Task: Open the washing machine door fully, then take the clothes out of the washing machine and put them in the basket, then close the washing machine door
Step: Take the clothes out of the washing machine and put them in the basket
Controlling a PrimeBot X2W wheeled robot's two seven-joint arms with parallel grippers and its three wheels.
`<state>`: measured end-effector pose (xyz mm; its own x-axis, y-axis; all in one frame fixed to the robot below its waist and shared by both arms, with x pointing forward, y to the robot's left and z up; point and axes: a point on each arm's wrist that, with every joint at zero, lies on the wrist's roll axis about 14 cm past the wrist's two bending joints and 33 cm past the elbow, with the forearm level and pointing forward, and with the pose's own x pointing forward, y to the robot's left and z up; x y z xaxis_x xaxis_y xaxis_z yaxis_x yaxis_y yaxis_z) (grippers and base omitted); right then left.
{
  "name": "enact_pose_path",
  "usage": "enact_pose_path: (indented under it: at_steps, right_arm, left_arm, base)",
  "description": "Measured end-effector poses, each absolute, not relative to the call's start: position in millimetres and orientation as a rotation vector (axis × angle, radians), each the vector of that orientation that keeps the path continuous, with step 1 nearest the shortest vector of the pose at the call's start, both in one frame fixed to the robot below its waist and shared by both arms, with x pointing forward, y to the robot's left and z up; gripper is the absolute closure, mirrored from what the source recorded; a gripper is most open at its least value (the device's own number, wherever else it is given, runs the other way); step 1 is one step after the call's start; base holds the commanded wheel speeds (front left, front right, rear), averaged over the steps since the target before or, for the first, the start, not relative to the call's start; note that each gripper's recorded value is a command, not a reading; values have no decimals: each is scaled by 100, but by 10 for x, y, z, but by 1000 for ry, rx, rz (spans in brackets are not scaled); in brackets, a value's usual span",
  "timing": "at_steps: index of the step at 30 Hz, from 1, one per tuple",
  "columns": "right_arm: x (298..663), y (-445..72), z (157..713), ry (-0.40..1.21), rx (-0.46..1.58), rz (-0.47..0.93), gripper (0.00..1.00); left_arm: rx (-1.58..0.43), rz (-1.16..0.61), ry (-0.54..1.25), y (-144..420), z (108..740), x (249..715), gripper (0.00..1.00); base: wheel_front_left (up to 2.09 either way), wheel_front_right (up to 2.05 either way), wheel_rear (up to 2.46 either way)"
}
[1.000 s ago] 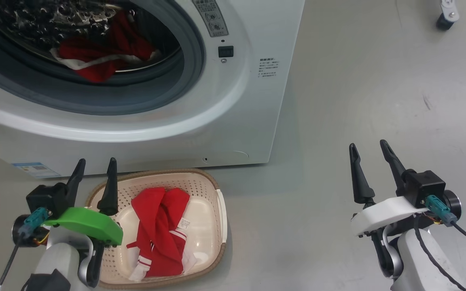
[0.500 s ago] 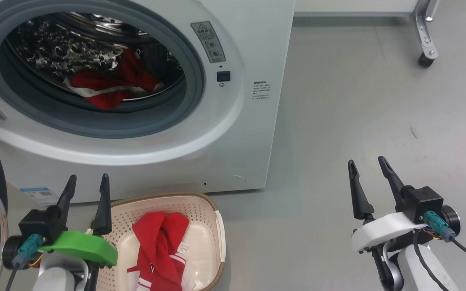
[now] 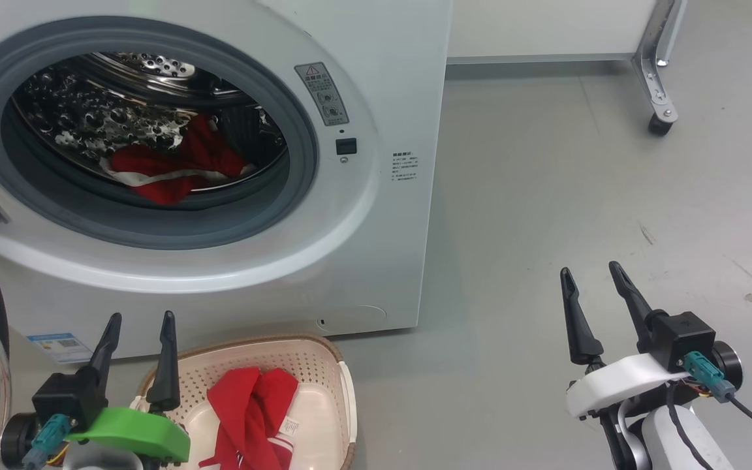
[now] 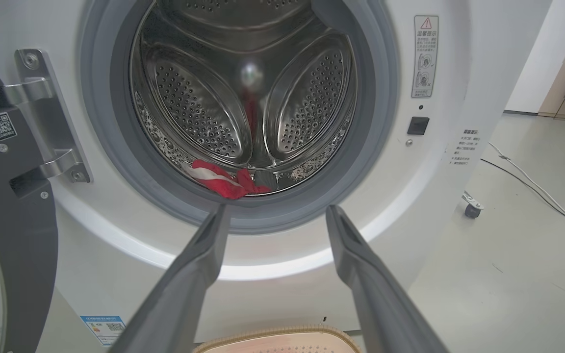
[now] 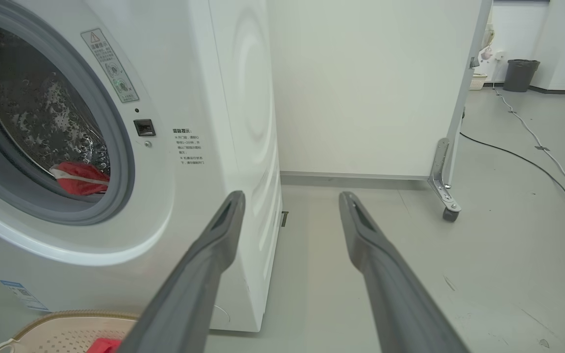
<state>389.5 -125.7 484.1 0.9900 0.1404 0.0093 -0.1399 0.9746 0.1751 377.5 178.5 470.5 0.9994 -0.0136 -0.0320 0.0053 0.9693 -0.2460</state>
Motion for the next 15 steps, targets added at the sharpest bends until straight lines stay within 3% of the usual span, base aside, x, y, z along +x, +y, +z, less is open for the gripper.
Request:
enact_pose_path:
  at_steps: [15]
  right_arm:
    - [3832,-1244,4920,-20,178,146,0]
  left_arm:
    - [-226,-12,13,1777,4771,3647,0]
  base:
    - [0,0,0]
